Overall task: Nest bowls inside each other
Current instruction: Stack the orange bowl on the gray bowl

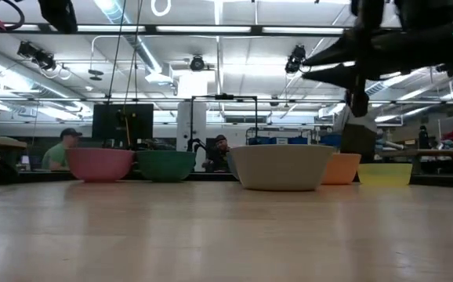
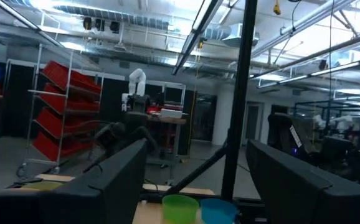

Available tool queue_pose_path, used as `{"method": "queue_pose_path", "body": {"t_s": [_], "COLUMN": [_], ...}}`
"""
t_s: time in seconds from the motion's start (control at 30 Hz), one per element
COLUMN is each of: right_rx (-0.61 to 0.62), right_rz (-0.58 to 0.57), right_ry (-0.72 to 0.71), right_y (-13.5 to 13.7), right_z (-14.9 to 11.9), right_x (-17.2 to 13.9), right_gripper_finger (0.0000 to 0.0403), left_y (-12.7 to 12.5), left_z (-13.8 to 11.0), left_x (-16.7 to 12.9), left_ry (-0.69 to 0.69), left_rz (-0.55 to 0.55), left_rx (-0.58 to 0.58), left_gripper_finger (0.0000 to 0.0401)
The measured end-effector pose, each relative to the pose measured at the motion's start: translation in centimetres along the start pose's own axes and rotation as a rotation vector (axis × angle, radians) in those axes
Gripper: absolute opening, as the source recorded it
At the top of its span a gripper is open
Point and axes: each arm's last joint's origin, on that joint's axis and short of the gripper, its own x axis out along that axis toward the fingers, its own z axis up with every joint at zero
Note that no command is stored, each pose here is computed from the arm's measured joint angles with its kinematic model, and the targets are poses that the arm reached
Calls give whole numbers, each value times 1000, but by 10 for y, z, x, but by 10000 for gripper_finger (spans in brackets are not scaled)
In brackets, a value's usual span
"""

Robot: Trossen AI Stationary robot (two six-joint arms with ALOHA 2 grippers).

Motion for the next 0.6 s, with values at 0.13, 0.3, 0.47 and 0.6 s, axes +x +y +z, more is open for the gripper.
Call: {"method": "queue_pose_path", "body": {"t_s": [0.13, 0.3, 0.47, 0.6], "right_rx": [-75, -157, -214, -220], "right_rz": [-198, -375, -476, -601], "right_ry": [110, 160, 210, 244], "right_y": [4, 8, 11, 4], "right_z": [17, 51, 76, 90], "right_x": [14, 20, 20, 14], "right_gripper_finger": [80, 80, 80, 80], "left_y": [0, 1, 3, 7], "left_z": [-4, -12, -22, -27], "left_x": [0, -1, -2, -3], "left_ry": [37, 106, 191, 227], "left_rz": [-2, 66, 140, 219], "left_rx": [1, -22, -16, -11], "left_gripper_finger": [284, 284, 284, 284]}}
